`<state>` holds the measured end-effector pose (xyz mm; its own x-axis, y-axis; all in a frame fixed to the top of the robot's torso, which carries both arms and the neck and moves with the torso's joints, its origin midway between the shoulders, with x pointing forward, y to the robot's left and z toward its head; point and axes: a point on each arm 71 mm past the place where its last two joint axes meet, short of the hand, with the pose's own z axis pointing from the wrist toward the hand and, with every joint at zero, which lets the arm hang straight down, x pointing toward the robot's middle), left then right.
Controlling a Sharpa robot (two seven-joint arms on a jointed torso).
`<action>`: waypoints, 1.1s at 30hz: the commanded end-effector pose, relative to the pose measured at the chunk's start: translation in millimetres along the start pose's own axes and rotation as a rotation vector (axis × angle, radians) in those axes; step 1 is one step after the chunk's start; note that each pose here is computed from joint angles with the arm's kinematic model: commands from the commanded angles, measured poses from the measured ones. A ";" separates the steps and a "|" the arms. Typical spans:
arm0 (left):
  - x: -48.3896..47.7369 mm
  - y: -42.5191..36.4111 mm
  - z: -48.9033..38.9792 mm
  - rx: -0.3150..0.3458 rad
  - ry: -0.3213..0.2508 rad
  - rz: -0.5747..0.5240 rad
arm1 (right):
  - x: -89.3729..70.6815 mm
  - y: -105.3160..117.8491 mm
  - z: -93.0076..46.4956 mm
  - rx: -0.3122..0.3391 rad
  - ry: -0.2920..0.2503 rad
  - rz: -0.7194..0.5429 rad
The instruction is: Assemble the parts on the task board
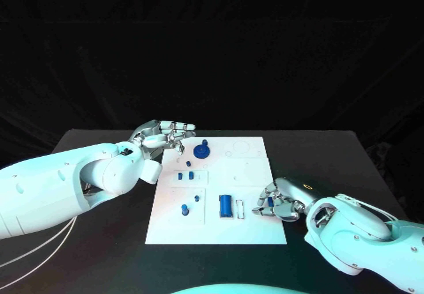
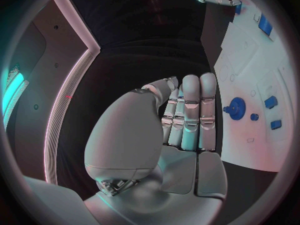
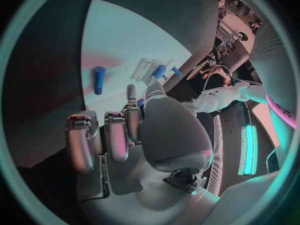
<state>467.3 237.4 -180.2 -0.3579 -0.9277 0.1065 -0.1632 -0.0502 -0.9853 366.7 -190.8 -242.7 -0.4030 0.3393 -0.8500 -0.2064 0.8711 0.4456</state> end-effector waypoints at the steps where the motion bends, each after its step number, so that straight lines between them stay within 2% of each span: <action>1: 2.4 -0.2 0.1 0.005 0.019 -0.002 | -6.0 -3.3 -4.4 -0.038 -0.041 0.024; 9: 3.9 1.0 0.5 0.004 0.025 -0.003 | -14.7 -25.4 -8.9 0.026 -0.078 -0.036; 15: 4.4 1.4 0.7 0.003 0.027 -0.004 | -13.0 -31.7 -6.1 0.062 -0.087 -0.061; 33: 3.9 1.5 -0.2 0.000 0.028 -0.004 | -4.3 -38.3 6.8 0.125 -0.061 -0.112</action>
<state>466.3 236.2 -182.2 -0.3632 -0.9253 0.1087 -0.1684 -0.0496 -0.9845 382.6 -223.1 -256.1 -0.3216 0.2919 -0.9008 -0.1350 0.9275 0.3487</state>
